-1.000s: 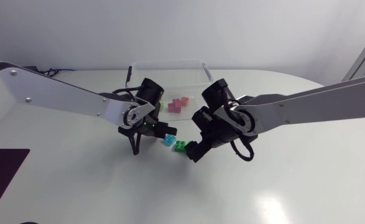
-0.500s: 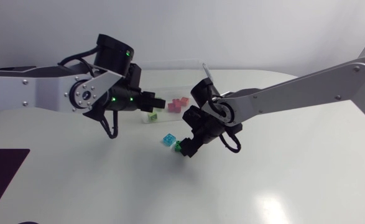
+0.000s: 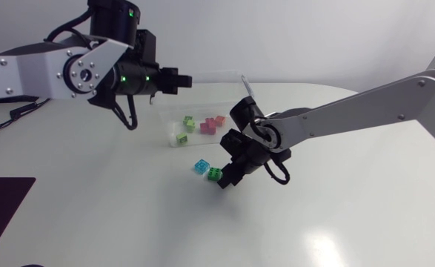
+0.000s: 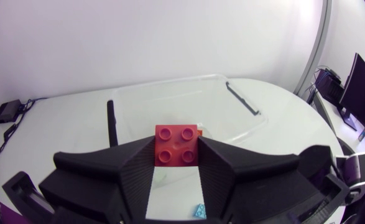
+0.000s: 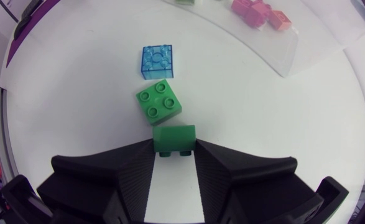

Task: Place the duplo bricks in the container

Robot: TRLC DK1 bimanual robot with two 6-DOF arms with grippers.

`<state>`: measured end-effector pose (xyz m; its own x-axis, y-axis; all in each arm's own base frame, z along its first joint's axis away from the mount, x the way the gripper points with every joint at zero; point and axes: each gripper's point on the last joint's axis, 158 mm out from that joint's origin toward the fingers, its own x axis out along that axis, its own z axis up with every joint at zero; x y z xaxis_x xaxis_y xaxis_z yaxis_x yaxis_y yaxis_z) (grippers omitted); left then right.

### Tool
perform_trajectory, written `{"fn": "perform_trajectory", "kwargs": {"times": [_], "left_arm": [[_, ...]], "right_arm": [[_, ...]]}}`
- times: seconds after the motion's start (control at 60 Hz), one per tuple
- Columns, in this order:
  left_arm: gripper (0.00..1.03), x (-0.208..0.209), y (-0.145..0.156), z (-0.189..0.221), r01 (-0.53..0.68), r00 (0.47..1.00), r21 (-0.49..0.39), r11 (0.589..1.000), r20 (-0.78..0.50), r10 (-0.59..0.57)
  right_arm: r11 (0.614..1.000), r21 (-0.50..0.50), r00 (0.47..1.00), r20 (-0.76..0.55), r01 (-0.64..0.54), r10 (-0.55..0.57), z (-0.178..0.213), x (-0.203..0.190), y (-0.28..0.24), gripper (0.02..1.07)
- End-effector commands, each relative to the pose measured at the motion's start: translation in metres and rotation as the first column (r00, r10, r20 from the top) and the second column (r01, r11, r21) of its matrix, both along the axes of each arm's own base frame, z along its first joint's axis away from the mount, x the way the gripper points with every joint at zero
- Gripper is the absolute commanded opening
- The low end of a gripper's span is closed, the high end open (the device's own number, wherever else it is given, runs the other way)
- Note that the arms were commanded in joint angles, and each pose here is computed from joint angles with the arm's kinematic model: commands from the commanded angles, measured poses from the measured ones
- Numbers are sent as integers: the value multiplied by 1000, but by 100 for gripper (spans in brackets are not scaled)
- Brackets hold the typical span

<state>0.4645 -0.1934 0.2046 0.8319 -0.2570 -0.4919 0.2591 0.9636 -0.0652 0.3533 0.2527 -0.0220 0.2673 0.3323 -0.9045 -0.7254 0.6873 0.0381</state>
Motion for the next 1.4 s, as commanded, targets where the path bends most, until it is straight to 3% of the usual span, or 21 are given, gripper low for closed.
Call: {"fn": "perform_trajectory", "kwargs": {"times": [0.0, 0.183, 0.483, 0.583, 0.65, 0.733, 1.183, 1.383], "left_arm": [[22, 25, -3, 11, -9, 999, -2, 1000, 43, 9], [22, 72, -11, -10, -39, 999, 12, 999, 32, 38], [27, 126, -6, -37, -90, 995, 39, 995, 35, 89], [56, 136, -2, -48, -99, 995, 56, 993, 5, 99], [83, 139, 2, -57, -105, 994, 72, 992, -29, 108], [98, 134, 5, -61, -104, 993, 85, 991, -52, 109], [99, 47, 17, -20, -37, 998, 102, 994, -49, 42], [99, -9, 17, -39, 62, 996, 148, 987, -66, -53]], "right_arm": [[1000, 14, 1000, 28, 9, -9, 17, -3, -10, 30], [997, 68, 993, 104, 47, -54, 69, 2, -22, 30], [985, 144, 976, 183, 94, -120, 123, 23, -24, 30], [979, 173, 968, 203, 111, -146, 137, 35, -21, 30], [974, 190, 964, 209, 126, -166, 146, 43, -19, 30], [967, 206, 959, 211, 147, -190, 155, 53, -17, 30], [932, 278, 930, 218, 231, -296, 184, 116, -8, 30], [918, 296, 919, 212, 263, -332, 181, 142, -6, 30]]}}
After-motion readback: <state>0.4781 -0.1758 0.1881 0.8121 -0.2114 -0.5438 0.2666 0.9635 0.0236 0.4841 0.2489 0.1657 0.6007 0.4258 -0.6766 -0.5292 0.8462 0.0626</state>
